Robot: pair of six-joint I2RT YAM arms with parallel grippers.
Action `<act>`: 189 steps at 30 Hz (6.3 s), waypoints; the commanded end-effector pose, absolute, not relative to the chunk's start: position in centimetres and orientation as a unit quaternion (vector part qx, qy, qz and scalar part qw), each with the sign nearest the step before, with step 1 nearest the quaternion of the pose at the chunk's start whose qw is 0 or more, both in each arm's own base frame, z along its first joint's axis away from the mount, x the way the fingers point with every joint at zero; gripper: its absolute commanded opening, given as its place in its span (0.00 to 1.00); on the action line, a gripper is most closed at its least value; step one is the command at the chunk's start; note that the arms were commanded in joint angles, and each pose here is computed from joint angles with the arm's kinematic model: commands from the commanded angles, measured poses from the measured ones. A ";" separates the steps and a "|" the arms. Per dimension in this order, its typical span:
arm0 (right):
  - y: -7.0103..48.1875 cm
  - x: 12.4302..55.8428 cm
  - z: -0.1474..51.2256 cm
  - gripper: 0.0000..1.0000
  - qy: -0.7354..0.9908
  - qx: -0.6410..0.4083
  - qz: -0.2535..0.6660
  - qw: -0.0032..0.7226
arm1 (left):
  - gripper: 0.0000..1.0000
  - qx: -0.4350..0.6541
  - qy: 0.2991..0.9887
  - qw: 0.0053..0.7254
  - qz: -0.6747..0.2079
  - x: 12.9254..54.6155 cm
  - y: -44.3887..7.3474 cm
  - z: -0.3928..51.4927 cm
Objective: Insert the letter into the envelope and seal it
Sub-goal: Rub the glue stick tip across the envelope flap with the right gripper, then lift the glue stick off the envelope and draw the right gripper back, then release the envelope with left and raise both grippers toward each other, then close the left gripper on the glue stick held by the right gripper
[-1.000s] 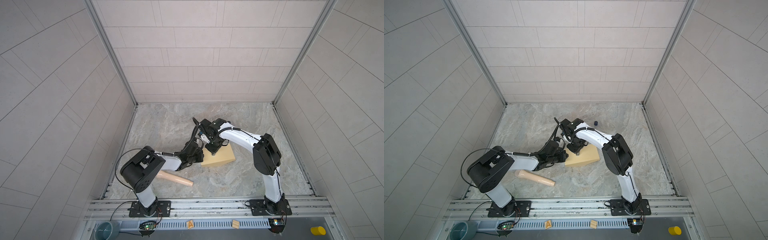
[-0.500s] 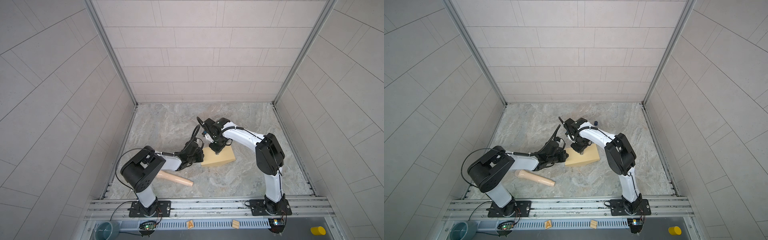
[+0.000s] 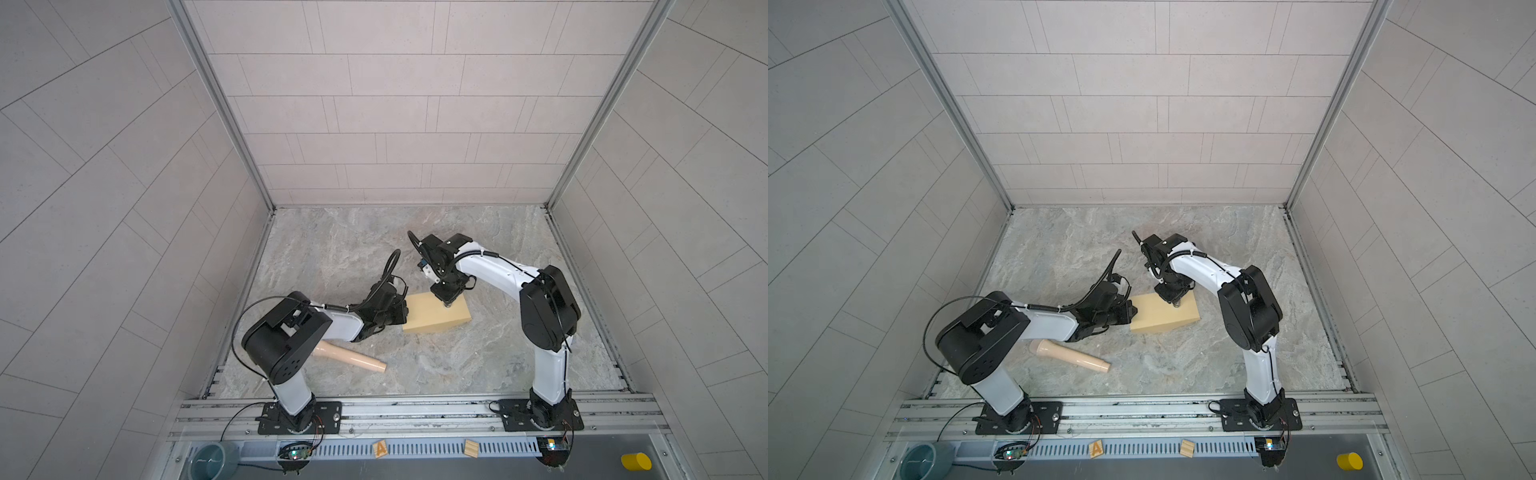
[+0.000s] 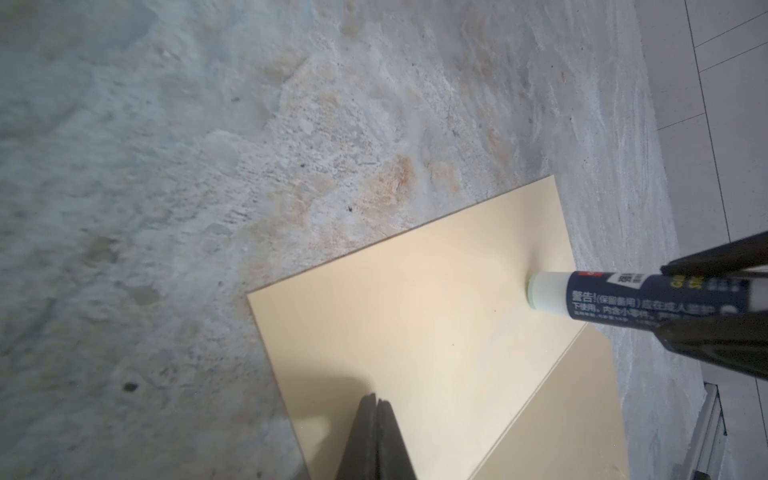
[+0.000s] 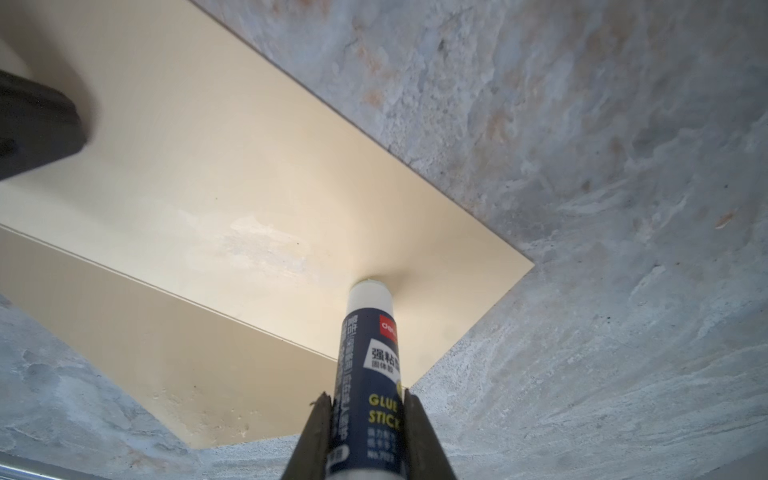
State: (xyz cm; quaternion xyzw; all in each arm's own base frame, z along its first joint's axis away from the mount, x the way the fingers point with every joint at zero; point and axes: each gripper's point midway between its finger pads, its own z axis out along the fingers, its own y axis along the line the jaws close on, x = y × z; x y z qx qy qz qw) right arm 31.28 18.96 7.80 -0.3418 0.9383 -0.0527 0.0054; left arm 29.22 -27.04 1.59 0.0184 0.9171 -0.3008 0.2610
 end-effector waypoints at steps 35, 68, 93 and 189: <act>24.6 31.4 9.2 0.00 0.933 -0.358 0.006 0.050 | 0.00 0.014 0.937 0.228 -0.265 28.1 -25.7 -1.1; 20.1 32.4 8.4 0.00 0.941 -0.334 -0.042 0.029 | 0.00 0.016 0.936 0.230 -0.266 28.2 -25.8 -0.7; 22.0 34.5 25.1 0.00 0.837 -0.212 0.324 0.386 | 0.08 0.035 0.886 0.323 -0.332 30.0 -27.3 8.7; 27.6 28.4 33.1 0.71 0.607 -0.140 0.458 0.634 | 0.00 -0.012 0.608 0.501 -0.616 28.9 -28.1 33.9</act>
